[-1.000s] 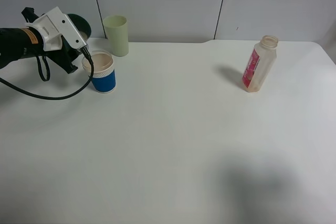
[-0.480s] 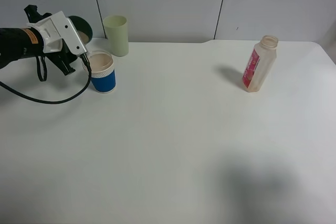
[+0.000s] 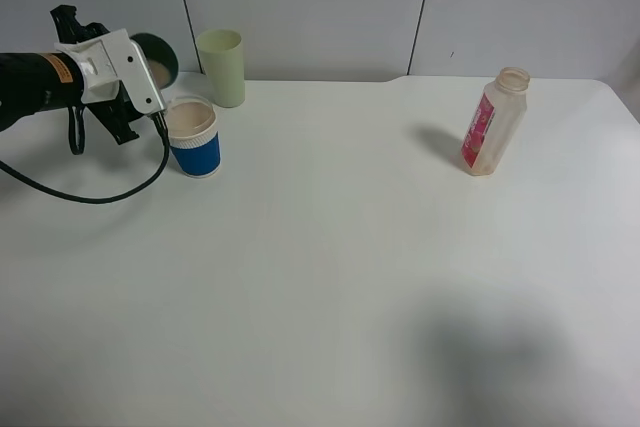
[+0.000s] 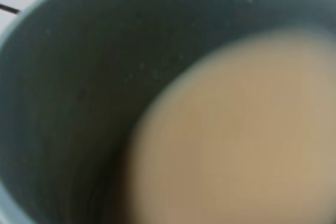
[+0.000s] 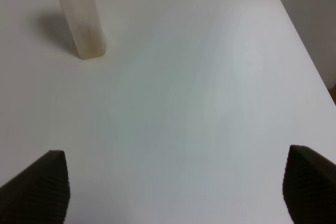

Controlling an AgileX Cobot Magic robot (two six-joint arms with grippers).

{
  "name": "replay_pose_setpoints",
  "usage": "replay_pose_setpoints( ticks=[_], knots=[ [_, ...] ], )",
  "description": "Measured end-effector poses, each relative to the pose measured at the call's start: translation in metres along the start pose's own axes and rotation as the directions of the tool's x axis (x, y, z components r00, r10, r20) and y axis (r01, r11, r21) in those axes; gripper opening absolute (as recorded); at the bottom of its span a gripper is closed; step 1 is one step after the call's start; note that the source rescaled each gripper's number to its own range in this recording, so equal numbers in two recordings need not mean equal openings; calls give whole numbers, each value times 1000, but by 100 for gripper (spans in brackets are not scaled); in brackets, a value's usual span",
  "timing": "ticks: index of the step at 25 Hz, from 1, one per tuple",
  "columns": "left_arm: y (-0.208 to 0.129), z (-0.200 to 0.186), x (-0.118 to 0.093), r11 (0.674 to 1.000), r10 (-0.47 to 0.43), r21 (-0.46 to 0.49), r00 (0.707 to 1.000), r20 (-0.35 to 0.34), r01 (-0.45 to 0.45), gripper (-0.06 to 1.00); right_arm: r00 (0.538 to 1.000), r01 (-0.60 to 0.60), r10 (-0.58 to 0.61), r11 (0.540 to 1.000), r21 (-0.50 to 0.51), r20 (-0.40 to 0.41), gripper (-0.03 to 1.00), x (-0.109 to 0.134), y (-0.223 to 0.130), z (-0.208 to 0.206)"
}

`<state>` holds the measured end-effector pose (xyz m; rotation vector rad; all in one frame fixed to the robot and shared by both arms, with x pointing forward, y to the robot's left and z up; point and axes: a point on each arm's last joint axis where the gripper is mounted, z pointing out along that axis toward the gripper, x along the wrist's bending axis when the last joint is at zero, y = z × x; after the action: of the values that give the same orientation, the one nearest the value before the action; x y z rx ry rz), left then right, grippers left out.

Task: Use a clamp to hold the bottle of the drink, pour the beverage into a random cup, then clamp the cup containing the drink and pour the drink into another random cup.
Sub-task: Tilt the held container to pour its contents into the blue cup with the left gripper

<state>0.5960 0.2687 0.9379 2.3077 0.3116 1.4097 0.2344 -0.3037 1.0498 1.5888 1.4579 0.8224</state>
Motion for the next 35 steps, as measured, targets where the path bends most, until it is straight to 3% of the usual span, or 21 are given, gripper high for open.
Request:
replay_pose_setpoints(
  ticks=[20, 35],
  knots=[
    [0, 0, 0, 988, 152, -4, 988, -5, -152, 0, 1000, 0, 0, 1000, 0, 0, 67, 0, 0, 0],
    [1, 0, 1, 979, 202, -5, 979, -7, -202, 0, 1000, 0, 0, 1000, 0, 0, 67, 0, 0, 0]
  ],
)
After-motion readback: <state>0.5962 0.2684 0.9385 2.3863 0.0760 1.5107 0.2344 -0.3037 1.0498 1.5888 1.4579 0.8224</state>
